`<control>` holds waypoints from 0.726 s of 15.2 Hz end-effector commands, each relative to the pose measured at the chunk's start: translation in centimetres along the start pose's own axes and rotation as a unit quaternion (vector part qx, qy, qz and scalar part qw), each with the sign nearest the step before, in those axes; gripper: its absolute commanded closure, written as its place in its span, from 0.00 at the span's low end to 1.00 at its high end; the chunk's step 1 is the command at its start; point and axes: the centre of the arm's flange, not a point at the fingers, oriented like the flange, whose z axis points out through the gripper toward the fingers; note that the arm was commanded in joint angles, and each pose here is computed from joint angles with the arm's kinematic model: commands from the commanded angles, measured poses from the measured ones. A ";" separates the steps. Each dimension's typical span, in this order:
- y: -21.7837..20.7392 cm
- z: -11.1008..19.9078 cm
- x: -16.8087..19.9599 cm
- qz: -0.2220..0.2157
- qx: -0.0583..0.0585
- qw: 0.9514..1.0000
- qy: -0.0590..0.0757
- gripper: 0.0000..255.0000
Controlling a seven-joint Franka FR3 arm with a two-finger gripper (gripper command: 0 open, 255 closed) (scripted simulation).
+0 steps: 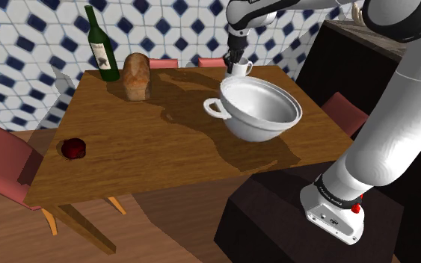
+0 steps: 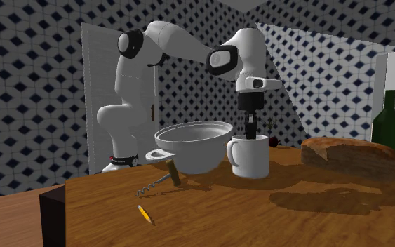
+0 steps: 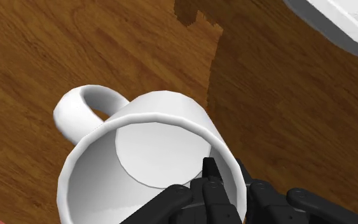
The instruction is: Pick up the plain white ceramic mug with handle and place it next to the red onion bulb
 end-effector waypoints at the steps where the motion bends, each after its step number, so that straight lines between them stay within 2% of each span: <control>1: 0.0 -1.1 0.1 0.000 0.000 1.000 0.000 1.00; 11: 0.0 -6.4 0.3 0.000 0.000 1.000 0.000 1.00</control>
